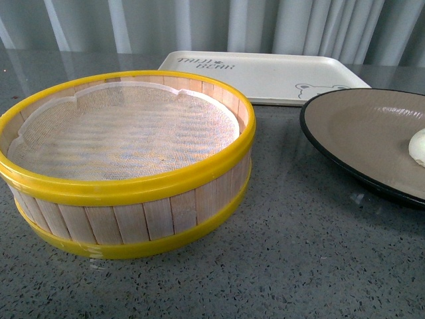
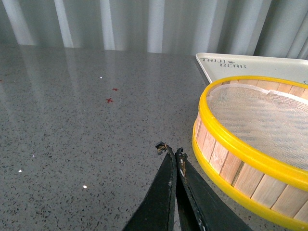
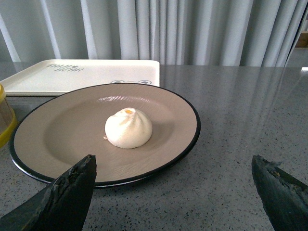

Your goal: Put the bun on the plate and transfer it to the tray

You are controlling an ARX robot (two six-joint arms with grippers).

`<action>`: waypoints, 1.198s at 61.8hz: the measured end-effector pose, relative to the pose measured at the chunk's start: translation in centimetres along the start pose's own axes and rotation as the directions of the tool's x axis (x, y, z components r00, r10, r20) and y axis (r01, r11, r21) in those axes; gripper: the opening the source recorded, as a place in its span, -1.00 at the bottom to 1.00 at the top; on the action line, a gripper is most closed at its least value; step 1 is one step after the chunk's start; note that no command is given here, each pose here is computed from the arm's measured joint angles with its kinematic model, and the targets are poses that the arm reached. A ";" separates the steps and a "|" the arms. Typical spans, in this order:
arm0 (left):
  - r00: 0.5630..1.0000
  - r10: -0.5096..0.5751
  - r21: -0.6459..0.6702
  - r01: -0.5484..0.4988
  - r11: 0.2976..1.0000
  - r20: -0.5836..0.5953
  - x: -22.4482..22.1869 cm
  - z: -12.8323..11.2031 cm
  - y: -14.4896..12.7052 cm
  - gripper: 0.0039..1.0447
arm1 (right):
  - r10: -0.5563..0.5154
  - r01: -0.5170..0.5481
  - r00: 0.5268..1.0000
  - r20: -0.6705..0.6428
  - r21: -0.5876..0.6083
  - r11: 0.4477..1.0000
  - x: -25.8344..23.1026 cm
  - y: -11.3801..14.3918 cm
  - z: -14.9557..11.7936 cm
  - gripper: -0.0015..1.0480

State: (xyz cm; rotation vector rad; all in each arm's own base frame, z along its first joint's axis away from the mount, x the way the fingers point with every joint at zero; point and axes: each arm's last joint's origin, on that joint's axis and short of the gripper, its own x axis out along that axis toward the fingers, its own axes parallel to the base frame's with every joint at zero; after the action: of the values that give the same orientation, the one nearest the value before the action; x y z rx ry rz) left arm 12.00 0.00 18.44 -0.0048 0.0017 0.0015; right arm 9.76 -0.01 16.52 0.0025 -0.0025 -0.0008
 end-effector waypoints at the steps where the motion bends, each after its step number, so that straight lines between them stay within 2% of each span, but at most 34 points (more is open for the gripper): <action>1: 1.000 0.000 0.000 0.000 1.000 0.000 0.0 0.0 0.0 -0.93 | 0.000 0.000 1.000 0.000 0.000 1.000 0.0 0.0 0.0 0.83; 21: 1.000 0.000 0.000 0.000 1.000 0.008 -0.8 -1.1 0.0 -0.93 | 0.000 0.000 1.000 0.000 0.000 1.000 0.0 0.0 0.0 0.83; 62: 1.000 -0.002 0.000 0.002 1.000 0.025 -2.4 -1.2 0.0 -0.93 | 0.000 0.000 1.000 0.000 0.000 1.000 0.0 0.0 0.0 0.83; 74: 1.000 -0.002 0.000 0.002 1.000 0.025 -2.4 -1.2 0.0 -0.30 | 0.000 0.000 1.000 0.000 0.000 1.000 0.0 0.0 0.0 0.83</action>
State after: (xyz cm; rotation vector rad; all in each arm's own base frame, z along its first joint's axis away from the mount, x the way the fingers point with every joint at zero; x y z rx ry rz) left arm 9.63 -0.01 17.23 -0.0048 -0.0231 -0.0004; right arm 9.76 -0.01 16.52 0.0025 -0.0025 -0.0008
